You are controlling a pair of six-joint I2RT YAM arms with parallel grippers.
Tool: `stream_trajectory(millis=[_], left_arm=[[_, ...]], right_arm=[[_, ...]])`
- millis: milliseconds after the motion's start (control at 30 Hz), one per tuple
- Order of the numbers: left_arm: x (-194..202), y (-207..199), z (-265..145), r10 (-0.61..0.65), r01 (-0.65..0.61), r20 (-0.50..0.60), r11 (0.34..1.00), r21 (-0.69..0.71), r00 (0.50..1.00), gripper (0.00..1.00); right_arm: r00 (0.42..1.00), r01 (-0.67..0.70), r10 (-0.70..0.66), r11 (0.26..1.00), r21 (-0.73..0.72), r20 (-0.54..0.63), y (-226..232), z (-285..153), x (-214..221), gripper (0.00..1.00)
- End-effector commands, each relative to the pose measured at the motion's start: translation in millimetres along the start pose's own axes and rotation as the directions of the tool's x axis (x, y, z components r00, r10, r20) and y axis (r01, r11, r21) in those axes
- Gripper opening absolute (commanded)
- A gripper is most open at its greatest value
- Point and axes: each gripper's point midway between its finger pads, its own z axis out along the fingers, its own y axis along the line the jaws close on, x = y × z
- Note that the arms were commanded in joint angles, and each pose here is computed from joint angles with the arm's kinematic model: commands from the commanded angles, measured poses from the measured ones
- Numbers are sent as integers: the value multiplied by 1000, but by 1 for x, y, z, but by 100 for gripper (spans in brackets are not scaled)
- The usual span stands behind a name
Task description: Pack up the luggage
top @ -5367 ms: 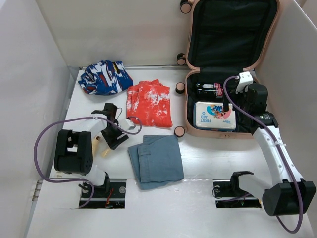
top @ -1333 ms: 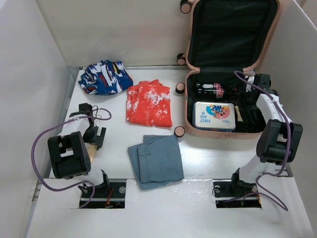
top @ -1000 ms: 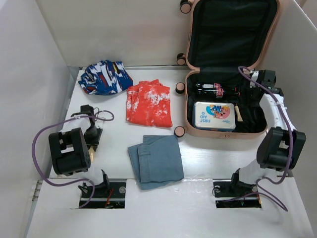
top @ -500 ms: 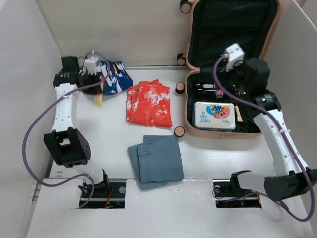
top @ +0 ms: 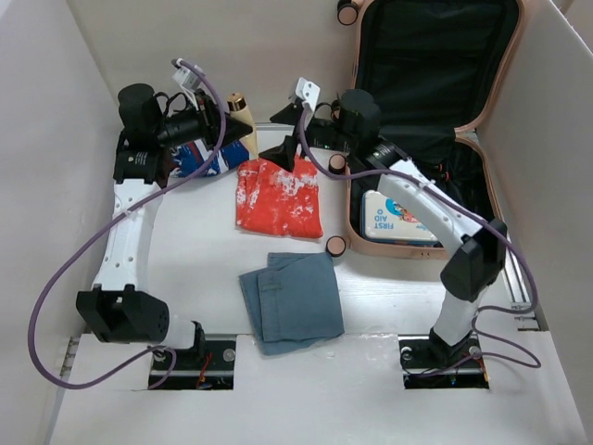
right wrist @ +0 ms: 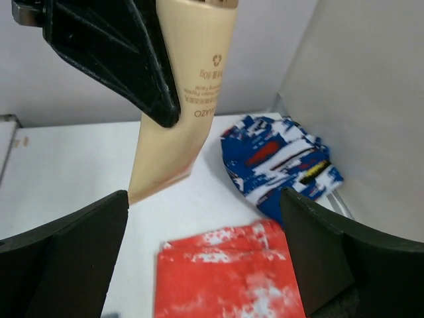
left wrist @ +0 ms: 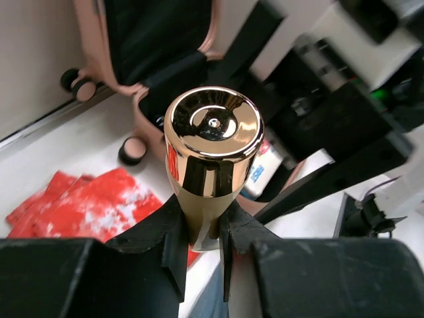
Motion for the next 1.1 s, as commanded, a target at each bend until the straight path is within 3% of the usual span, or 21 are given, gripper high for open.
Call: stream_trajectory(millis=[0, 100, 267, 433, 533, 567, 633, 667, 767, 800, 833, 933, 1000, 1033, 1067], left_arm=[[-28, -25, 3, 35, -46, 77, 987, 155, 996, 0], [-20, -19, 11, 26, -35, 52, 982, 185, 998, 0], [-15, -9, 20, 52, -58, 35, 979, 195, 998, 0], [-9, -8, 28, 49, -51, 16, 975, 218, 999, 0], [-8, -11, 30, 49, -51, 13, 973, 226, 999, 0], [-4, -10, 30, 39, -39, 7, 974, 225, 999, 0], [-2, -17, 30, 36, -36, 3, 969, 243, 999, 0], [1, -19, 33, 42, -42, 4, 966, 254, 999, 0], [1, -28, 31, 47, -48, 12, 963, 265, 999, 0], [1, -28, 31, 47, -48, 11, 963, 265, 999, 6], [4, -27, 31, 27, -27, 3, 967, 252, 1000, 26], [12, -15, 31, -2, 5, -17, 986, 168, 1000, 100], [4, -10, 32, 44, -42, -15, 994, 101, 999, 100], [-2, 12, 31, 100, -100, -8, 994, -30, 995, 100], [3, 23, 27, 76, -80, -40, 990, -114, 996, 100]], right_arm=[[983, 16, 3, 994, -104, 182, 1, 2, -51, 99], [958, -12, 59, 986, -166, 280, 2, 8, -57, 99], [958, -49, 105, 977, -208, 267, 1, 22, -37, 98], [958, -100, 153, 971, -219, 241, -4, 34, -13, 83], [945, -105, 176, 961, -254, 276, 0, 34, -20, 68], [943, -111, 183, 960, -257, 277, 1, 34, -18, 53], [942, -119, 191, 958, -259, 276, 2, 34, -16, 38], [943, -116, 191, 956, -269, 273, 4, 34, -15, 23], [940, -144, 218, 950, -276, 262, 7, 32, -7, 1], [938, -160, 232, 949, -270, 258, 8, 30, -6, 0], [939, -167, 234, 951, -262, 253, 7, 26, 0, 0], [936, -204, 244, 963, -174, 252, -11, 5, 5, 0], [935, -225, 244, 969, -99, 259, -25, -17, 0, 0], [931, -262, 257, 965, -16, 261, -41, -28, 5, 0], [933, -303, 277, 949, 86, 229, -65, -51, 28, 0]])
